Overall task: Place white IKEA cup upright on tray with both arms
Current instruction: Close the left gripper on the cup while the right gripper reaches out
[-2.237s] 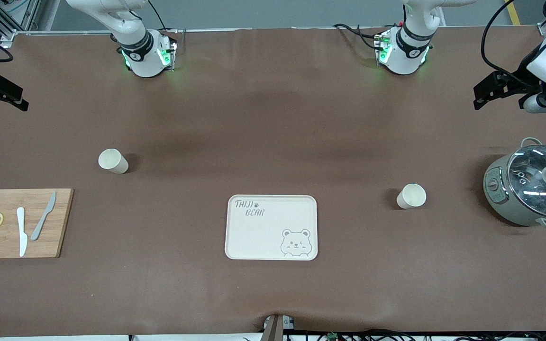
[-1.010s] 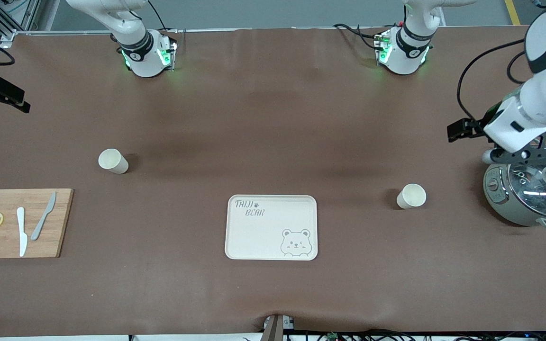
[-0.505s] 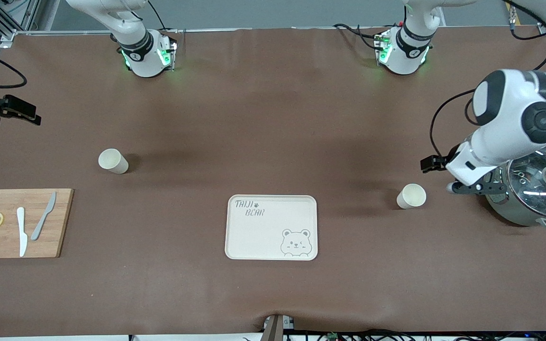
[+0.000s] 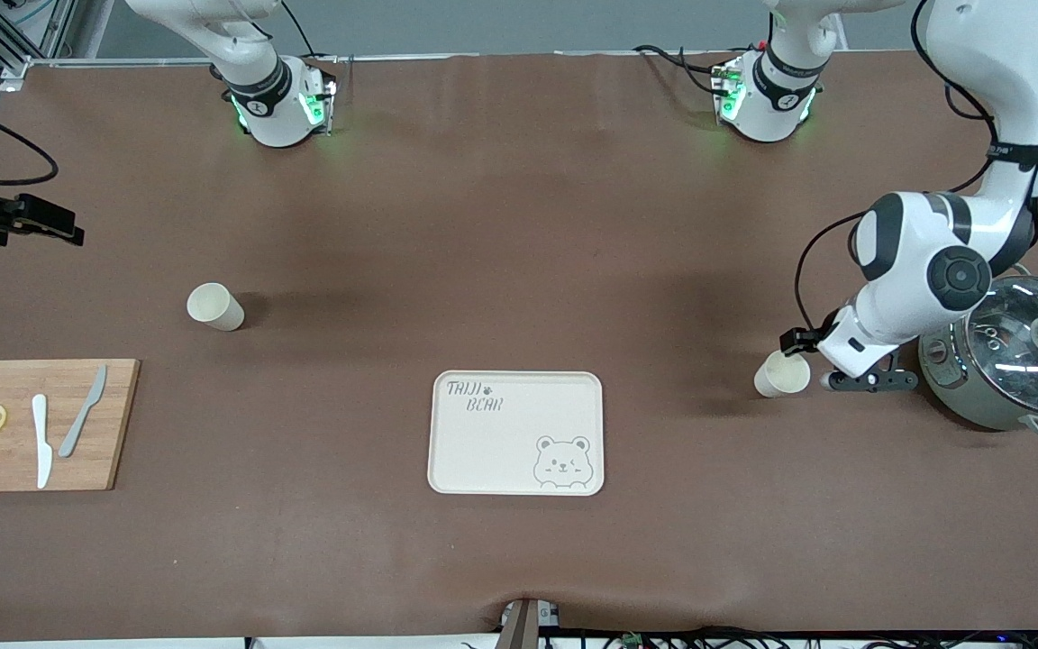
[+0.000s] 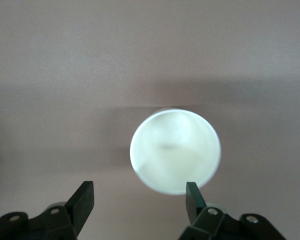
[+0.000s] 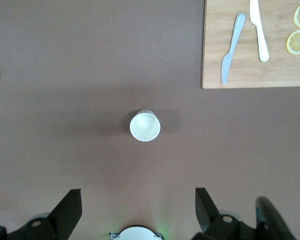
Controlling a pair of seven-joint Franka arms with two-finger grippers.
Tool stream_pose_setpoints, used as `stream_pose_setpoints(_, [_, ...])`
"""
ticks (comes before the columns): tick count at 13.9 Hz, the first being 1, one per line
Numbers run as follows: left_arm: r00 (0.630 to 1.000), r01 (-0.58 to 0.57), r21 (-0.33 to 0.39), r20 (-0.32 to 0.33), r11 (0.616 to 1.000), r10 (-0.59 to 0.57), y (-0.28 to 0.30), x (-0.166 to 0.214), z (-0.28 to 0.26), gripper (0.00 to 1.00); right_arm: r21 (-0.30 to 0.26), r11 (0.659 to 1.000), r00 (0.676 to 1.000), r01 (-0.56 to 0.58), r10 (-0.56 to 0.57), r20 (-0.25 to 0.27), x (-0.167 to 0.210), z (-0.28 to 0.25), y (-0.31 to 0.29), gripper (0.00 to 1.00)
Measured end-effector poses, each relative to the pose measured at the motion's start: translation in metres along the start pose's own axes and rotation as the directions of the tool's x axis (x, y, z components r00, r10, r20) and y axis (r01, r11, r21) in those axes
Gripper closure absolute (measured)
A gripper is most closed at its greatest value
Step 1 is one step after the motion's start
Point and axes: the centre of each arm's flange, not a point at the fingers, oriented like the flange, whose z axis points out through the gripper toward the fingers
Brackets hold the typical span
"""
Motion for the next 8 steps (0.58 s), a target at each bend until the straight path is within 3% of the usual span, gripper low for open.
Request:
stream_pose_setpoints(1, [1.000,0.005,-0.003,0.001,1.000,-0.005,-0.003,0.002,0.011,0.25,0.001,1.000,1.000,-0.003,0.003,0.014,0.002,0.005,0.002,0.00])
stream_pose_setpoints(3, [1.000,0.009,-0.007,0.008,1.000,-0.009,-0.005,0.004,0.030,0.30,0.003,1.000,0.999,-0.010,0.010,0.038,0.004,0.017,0.005,0.00])
stream_pose_setpoints(8, [1.000,0.004,-0.015,-0.001,1.000,-0.004,0.000,0.016,0.036,0.86,0.010,0.999,0.998,-0.037,0.036,0.056,0.013,0.066,0.022,0.00])
